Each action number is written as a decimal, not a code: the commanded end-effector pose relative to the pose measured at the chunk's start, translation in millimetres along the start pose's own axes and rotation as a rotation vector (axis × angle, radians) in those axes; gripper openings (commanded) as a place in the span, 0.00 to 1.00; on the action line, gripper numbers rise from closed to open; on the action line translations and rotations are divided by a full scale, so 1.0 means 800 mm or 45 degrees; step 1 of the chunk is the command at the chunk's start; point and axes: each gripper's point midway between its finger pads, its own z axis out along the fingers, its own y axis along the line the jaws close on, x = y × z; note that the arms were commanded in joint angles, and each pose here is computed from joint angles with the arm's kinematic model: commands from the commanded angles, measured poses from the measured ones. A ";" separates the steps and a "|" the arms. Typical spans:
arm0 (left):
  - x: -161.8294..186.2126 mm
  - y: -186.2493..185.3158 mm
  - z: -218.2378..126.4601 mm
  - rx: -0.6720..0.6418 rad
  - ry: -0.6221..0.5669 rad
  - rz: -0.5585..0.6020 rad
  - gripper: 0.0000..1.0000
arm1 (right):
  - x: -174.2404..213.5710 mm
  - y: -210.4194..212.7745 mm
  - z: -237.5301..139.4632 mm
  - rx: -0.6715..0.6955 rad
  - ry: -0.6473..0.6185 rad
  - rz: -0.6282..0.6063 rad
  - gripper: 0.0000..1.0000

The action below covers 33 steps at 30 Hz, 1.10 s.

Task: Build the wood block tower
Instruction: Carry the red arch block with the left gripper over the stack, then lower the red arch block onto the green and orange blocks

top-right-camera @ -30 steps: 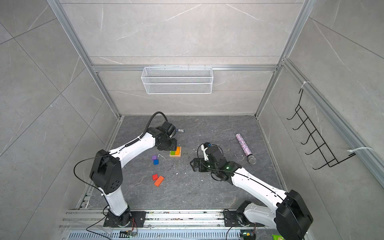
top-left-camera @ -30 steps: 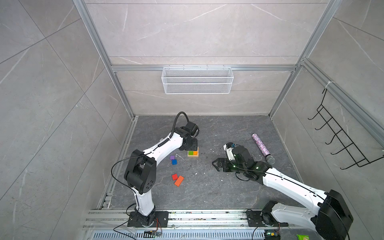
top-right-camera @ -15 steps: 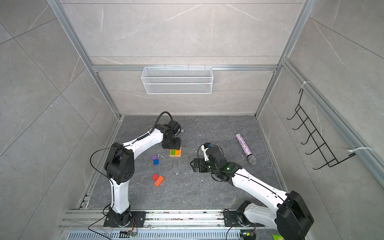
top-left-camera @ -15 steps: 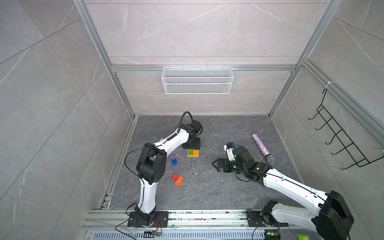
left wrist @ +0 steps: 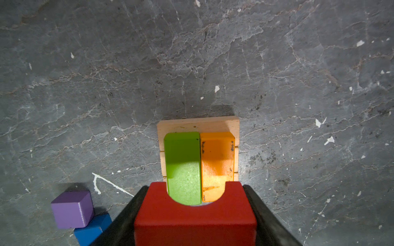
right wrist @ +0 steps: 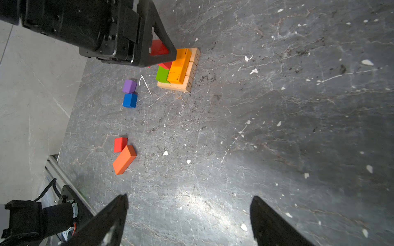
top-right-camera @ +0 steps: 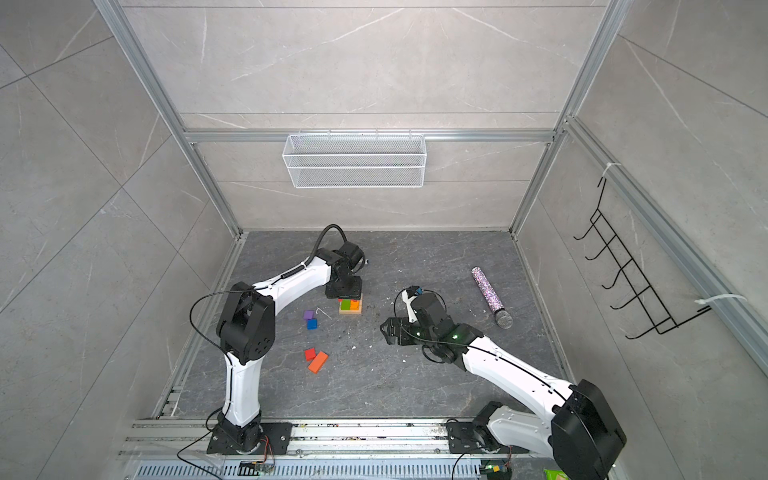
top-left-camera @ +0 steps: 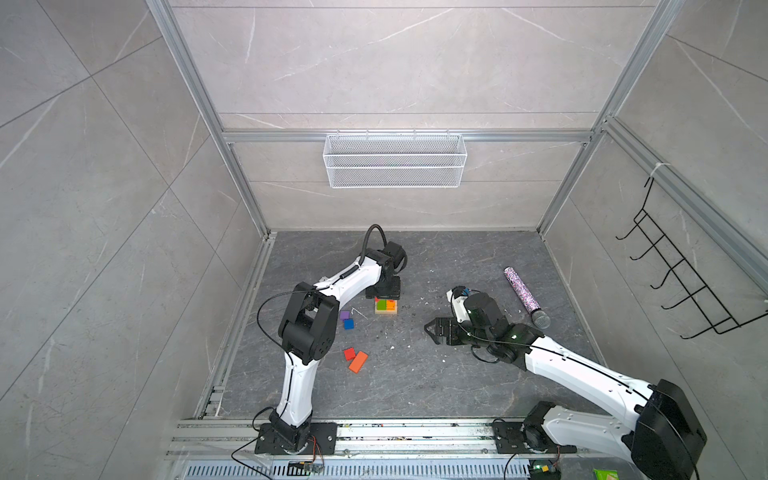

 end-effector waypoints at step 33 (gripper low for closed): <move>-0.012 -0.004 0.018 -0.006 -0.021 -0.043 0.60 | 0.008 -0.010 0.002 0.057 0.032 -0.048 0.88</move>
